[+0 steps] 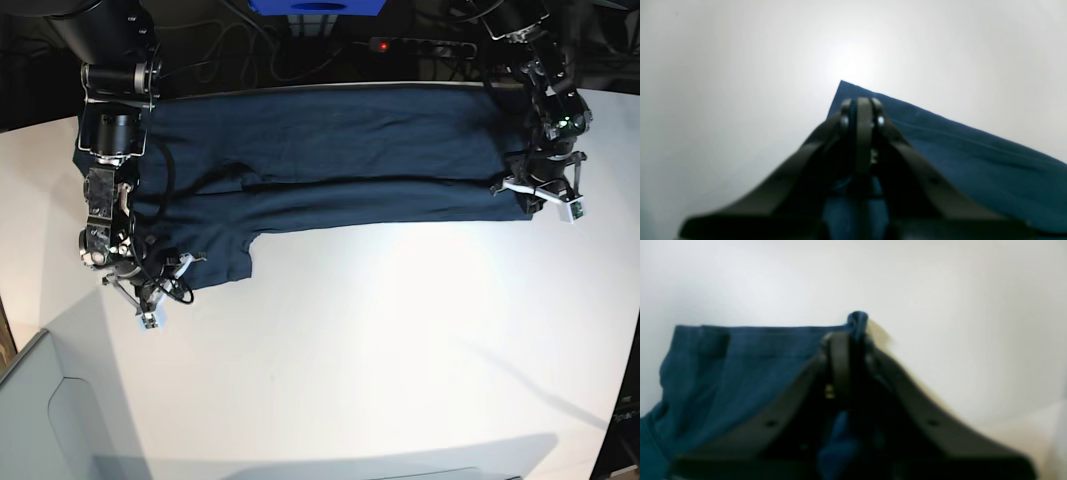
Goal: Fold the T-shirt properly
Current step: 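Fold the sleeve with the right gripper up onto the folded shirt, then hold both ends of the shirt strip with both grippers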
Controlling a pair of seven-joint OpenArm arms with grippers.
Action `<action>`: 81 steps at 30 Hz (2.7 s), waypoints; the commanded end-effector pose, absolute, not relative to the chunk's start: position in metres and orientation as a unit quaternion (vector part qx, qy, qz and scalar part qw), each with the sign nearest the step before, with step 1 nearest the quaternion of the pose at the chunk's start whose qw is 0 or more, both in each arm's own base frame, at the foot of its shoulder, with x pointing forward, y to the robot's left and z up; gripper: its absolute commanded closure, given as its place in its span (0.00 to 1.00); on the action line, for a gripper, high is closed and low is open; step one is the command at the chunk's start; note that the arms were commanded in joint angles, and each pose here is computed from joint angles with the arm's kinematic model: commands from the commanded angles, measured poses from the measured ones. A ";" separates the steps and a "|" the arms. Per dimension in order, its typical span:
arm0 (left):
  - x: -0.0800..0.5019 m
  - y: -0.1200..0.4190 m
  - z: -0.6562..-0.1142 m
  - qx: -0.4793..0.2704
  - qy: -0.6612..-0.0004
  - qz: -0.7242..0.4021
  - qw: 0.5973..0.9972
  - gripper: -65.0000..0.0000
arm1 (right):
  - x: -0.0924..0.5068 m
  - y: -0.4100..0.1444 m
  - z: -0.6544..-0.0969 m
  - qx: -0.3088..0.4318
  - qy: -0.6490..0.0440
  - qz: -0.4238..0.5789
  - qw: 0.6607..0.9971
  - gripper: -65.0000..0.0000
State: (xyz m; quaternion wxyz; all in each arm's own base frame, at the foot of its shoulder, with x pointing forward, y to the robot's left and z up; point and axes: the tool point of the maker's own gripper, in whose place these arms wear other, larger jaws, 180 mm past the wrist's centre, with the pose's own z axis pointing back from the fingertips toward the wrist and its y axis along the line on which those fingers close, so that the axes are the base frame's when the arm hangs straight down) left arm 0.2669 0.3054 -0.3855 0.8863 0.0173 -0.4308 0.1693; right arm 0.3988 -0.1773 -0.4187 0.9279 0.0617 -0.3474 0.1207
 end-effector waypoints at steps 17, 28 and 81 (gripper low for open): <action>0.275 0.311 -0.369 0.024 -0.455 0.162 0.875 1.00 | 0.300 -0.146 -0.286 -0.010 -0.501 0.223 0.836 1.00; 0.276 0.313 -0.360 0.030 -0.463 0.153 0.873 1.00 | 0.237 -0.160 -0.307 -0.019 -0.451 0.219 0.865 1.00; 0.216 0.311 -0.375 0.055 -0.417 0.128 0.898 1.00 | 0.185 -0.206 -0.330 -0.041 -0.397 0.253 0.882 1.00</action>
